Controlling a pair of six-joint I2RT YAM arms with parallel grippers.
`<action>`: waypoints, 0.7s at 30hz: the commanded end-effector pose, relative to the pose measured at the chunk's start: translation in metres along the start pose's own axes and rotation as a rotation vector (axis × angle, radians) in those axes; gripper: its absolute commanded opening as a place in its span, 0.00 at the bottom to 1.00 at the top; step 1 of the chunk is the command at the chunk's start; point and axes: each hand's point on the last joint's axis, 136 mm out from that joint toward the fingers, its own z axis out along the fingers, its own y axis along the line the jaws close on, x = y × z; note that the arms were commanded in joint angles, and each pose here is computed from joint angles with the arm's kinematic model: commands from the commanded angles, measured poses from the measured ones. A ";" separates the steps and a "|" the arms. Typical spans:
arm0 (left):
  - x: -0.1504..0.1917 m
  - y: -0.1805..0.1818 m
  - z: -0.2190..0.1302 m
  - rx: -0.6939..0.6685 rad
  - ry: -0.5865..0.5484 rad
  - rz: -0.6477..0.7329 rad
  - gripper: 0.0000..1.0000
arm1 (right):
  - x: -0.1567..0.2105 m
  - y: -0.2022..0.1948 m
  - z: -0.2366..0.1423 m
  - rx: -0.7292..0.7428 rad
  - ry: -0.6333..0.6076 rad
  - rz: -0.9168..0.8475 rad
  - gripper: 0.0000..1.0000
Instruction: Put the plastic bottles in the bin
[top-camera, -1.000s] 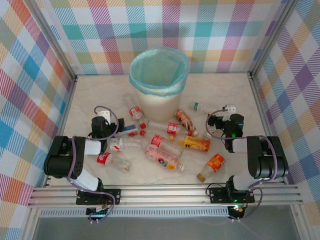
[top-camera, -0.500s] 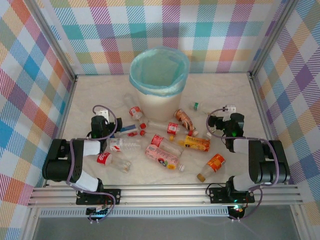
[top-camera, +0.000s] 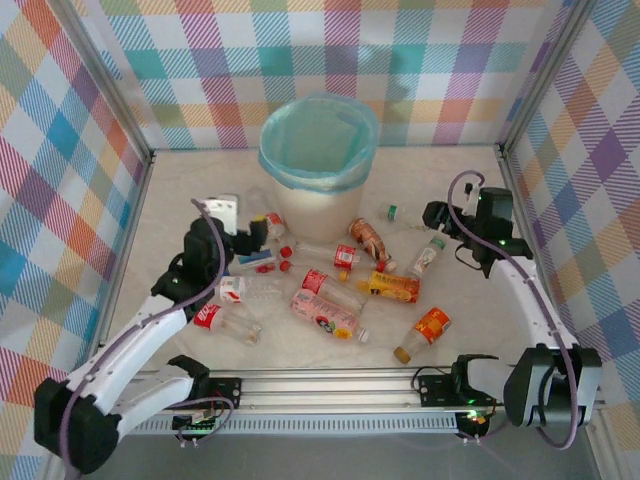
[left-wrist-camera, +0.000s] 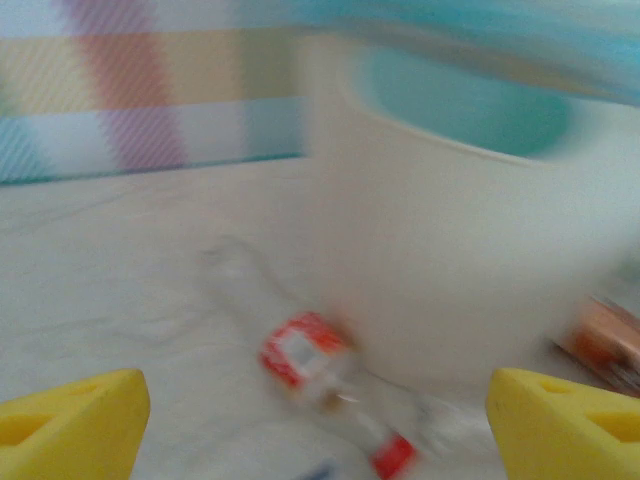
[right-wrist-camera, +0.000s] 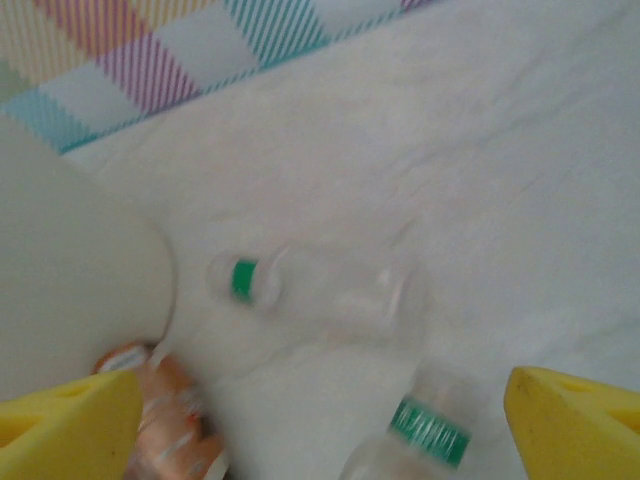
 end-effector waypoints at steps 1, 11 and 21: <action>0.026 -0.046 -0.034 0.178 0.138 0.278 0.87 | 0.053 0.033 -0.028 -0.150 0.268 0.150 0.81; 0.124 -0.128 -0.108 0.876 0.285 0.982 0.83 | 0.102 0.089 -0.074 -0.266 0.470 0.051 0.76; 0.171 -0.148 -0.079 0.987 0.330 1.189 0.84 | 0.110 0.094 -0.085 -0.257 0.453 0.043 0.76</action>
